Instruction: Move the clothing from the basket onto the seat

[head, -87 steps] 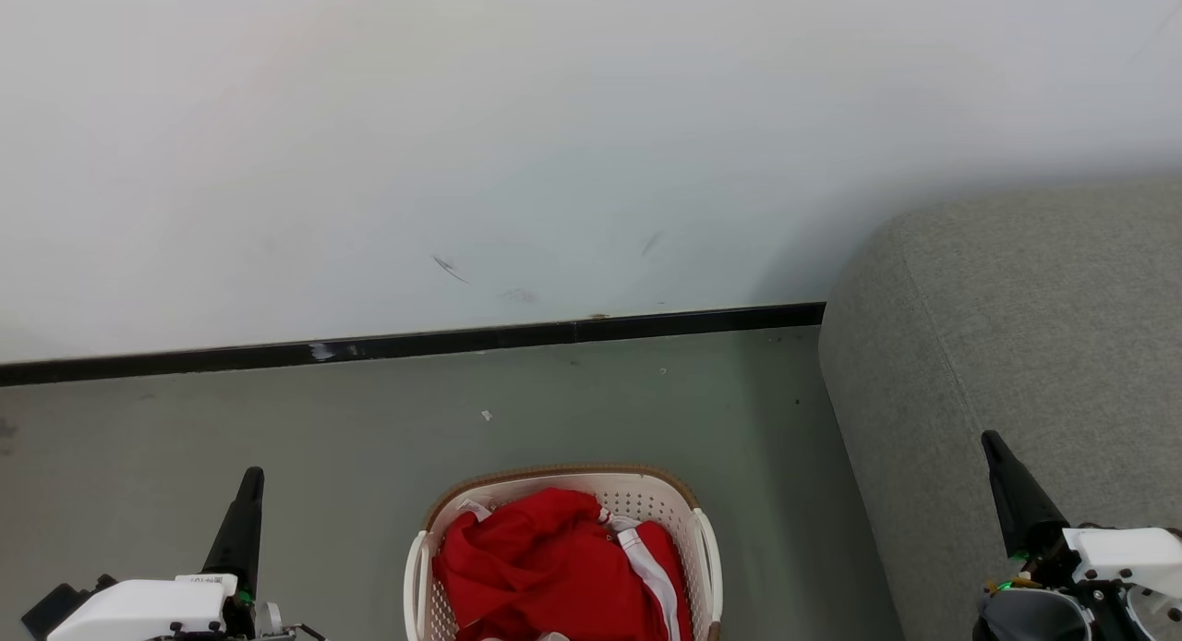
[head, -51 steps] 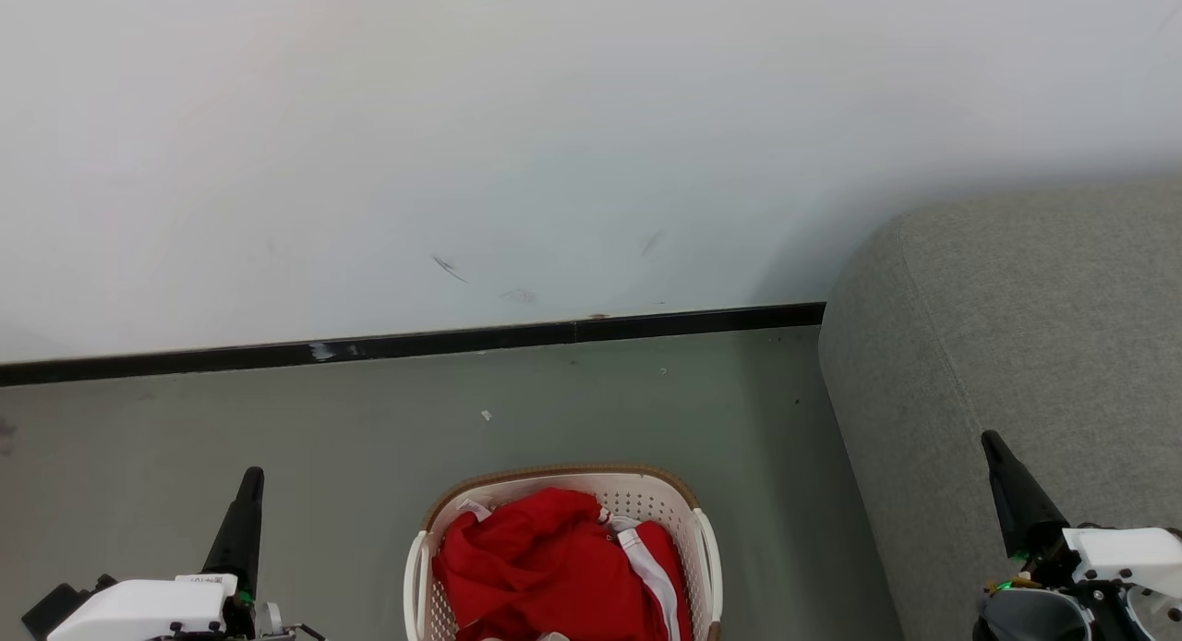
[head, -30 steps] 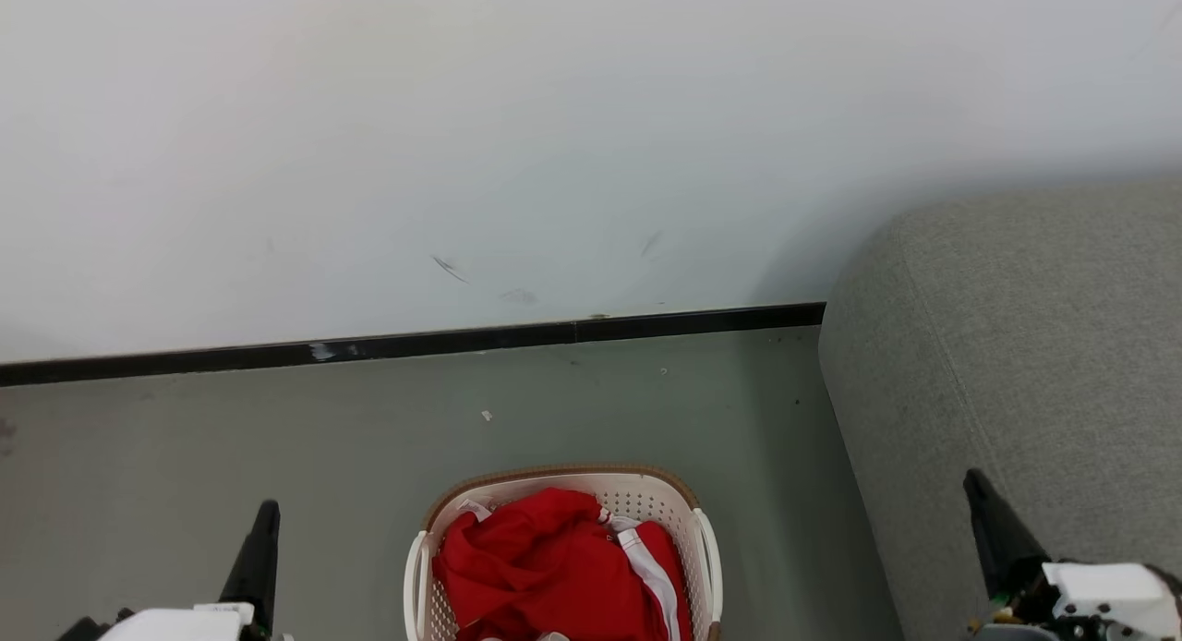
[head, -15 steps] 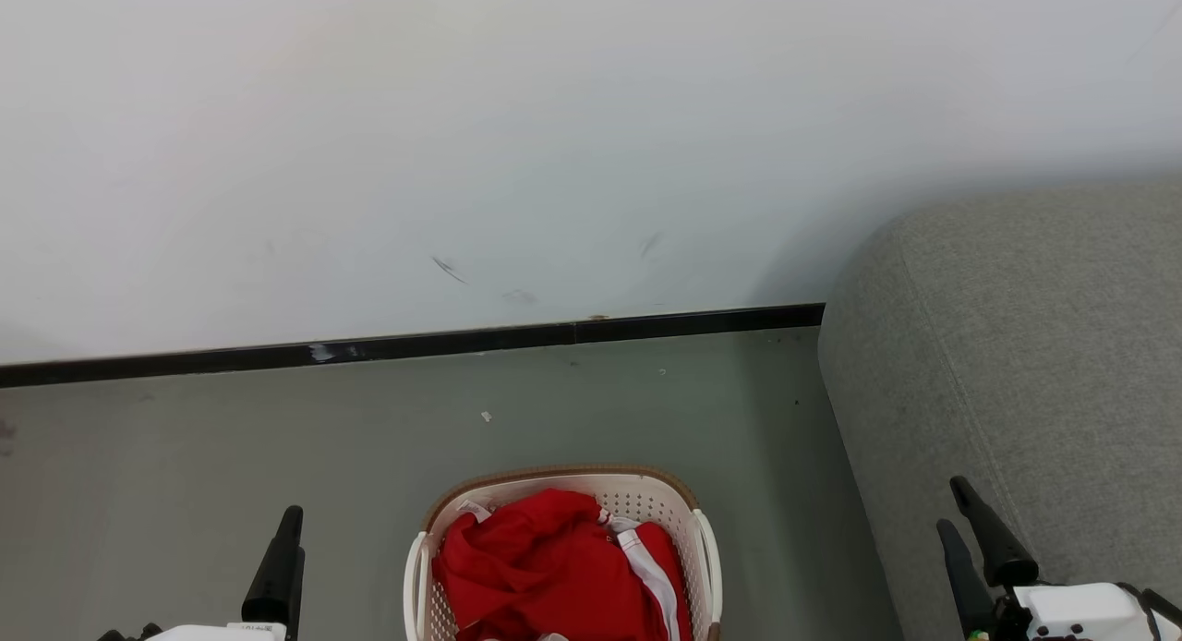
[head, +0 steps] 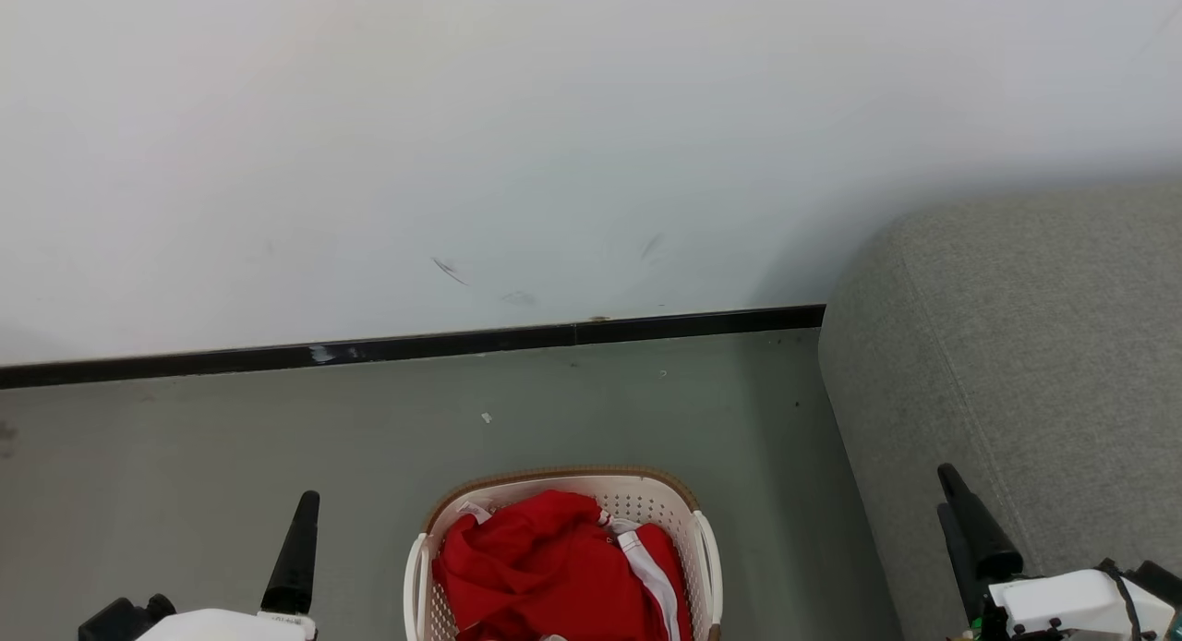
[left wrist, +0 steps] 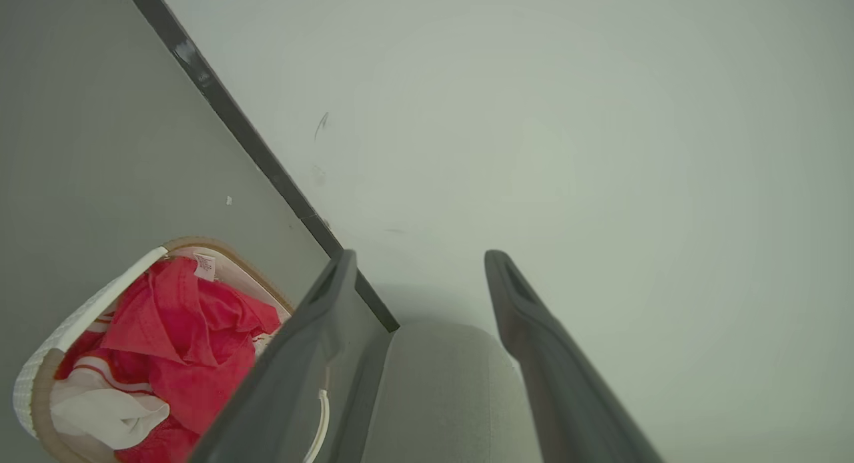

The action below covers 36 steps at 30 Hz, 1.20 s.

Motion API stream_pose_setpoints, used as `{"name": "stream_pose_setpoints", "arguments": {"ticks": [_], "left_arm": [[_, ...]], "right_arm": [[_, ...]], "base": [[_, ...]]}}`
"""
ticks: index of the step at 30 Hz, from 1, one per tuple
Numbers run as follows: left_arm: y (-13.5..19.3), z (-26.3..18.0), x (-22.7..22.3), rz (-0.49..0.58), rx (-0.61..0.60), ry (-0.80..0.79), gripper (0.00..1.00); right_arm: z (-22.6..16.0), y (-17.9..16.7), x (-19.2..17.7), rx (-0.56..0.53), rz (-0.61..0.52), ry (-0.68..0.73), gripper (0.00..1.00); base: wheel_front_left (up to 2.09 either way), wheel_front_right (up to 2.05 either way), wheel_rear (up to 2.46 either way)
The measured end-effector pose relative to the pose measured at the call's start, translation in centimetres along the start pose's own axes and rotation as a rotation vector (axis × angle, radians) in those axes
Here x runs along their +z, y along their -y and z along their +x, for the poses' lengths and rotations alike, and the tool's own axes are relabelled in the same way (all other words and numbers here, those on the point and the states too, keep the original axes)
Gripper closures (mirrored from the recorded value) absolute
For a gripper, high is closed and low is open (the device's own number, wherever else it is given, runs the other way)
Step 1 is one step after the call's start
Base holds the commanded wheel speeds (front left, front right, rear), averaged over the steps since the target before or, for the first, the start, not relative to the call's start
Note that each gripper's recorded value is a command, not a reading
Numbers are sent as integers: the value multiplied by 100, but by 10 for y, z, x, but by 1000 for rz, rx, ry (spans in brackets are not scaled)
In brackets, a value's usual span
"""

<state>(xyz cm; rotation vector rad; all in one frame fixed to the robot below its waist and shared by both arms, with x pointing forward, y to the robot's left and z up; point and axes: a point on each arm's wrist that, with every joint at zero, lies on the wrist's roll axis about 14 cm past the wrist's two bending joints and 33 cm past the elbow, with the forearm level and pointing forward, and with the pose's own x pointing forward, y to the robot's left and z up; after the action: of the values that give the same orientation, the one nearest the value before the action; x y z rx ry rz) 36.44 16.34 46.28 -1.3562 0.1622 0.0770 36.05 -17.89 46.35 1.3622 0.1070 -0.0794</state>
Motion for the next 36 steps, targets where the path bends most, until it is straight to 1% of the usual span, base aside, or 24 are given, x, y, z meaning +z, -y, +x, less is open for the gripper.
{"name": "stream_pose_setpoints", "arguments": {"ticks": [3, 12, 15, 21, 24, 25, 26, 31, 34, 35, 36], "left_arm": [[5, 1, 0, 72, -16, -3, 0], [16, 3, -6, 240, -41, -3, 0], [18, 3, -6, 322, -47, -6, 0], [22, 2, -10, 433, -54, 1, 0], [25, 2, -10, 486, -58, 9, 0], [25, 2, -11, 507, -56, 11, 0], [26, 2, -12, 546, -59, 12, 0], [25, 2, -10, 656, -48, 30, 0], [25, 1, -10, 713, -43, 40, 0], [25, 1, -10, 713, -43, 40, 0], [25, 1, -11, 748, -41, 43, 0]], "right_arm": [[1, -3, -2, 11, -44, -4, 0], [2, -14, -6, 54, -177, -2, 0], [2, -17, -7, 67, -241, -1, 0], [0, -23, -9, 95, -354, -1, 0], [-3, -21, -11, 95, -411, -3, 0], [-4, -21, -11, 98, -431, -2, 0], [-4, -23, -12, 107, -474, -4, 0], [-4, -26, -15, 126, -585, -6, 0], [-5, -27, -16, 135, -641, -5, 0], [-5, -27, -16, 135, -641, -5, 0], [-5, -26, -18, 138, -676, -9, 0]], "base": [[0, 0, 0], [0, 0, 0], [0, 0, 0], [0, 0, 0], [0, 0, 0], [0, 0, 0], [0, 0, 0], [0, 0, 0], [0, 0, 0], [0, 0, 0], [0, 0, 0]]}}
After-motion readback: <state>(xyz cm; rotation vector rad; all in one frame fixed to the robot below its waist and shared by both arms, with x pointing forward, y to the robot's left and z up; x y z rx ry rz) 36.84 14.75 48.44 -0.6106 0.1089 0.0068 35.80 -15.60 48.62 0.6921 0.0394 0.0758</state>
